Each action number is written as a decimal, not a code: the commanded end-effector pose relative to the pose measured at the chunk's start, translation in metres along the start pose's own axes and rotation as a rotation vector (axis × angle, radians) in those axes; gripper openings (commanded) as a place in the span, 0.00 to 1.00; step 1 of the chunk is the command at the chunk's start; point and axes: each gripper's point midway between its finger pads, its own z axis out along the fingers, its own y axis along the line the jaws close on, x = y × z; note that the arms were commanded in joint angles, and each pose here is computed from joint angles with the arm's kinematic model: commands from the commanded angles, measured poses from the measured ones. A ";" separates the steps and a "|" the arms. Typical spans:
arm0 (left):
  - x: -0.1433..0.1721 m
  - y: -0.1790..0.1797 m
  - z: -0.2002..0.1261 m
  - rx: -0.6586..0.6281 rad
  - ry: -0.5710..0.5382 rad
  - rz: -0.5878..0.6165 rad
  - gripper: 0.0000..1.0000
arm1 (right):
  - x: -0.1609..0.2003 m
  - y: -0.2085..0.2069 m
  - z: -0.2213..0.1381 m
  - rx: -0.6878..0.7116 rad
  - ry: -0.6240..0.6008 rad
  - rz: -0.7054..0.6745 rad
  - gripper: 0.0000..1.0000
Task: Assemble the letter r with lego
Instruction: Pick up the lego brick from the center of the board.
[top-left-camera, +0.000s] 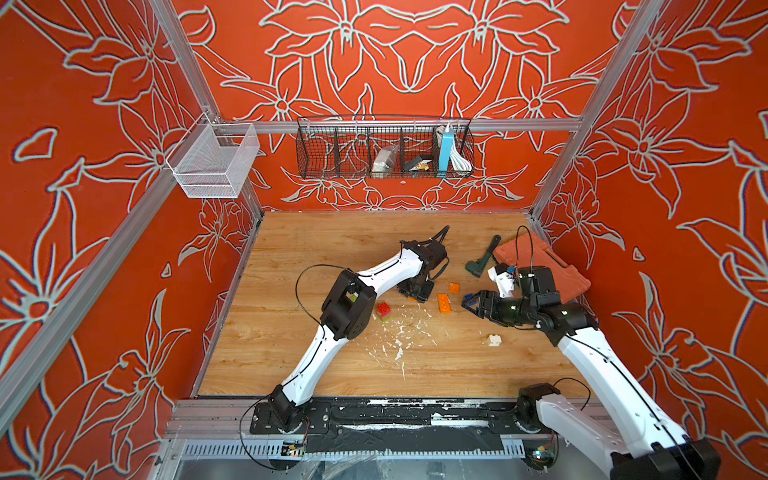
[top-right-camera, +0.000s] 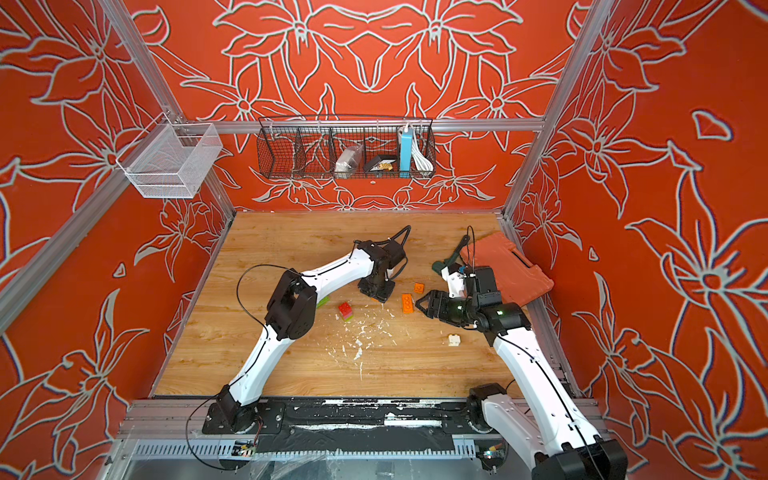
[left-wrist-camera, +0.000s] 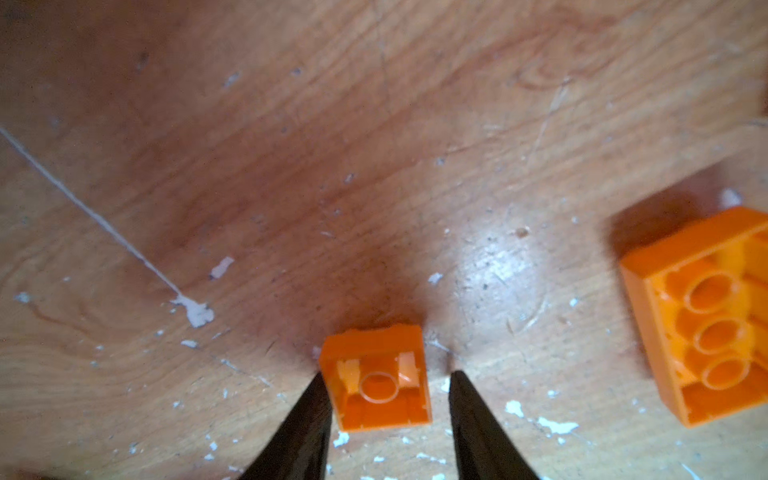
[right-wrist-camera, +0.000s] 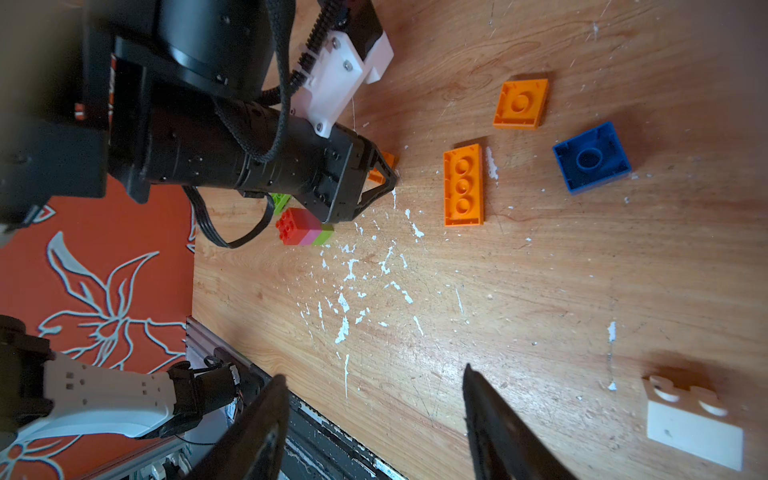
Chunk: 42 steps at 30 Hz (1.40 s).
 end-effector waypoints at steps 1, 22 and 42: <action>0.010 0.002 0.010 -0.005 0.054 0.011 0.44 | 0.005 -0.005 0.000 0.013 0.017 0.003 0.68; -0.005 -0.014 -0.045 0.133 -0.119 0.036 0.18 | -0.008 -0.002 -0.013 0.029 -0.079 -0.016 0.67; 0.050 -0.036 -0.288 0.573 -1.075 0.419 0.00 | -0.052 0.061 -0.050 -0.066 -0.201 -0.161 0.64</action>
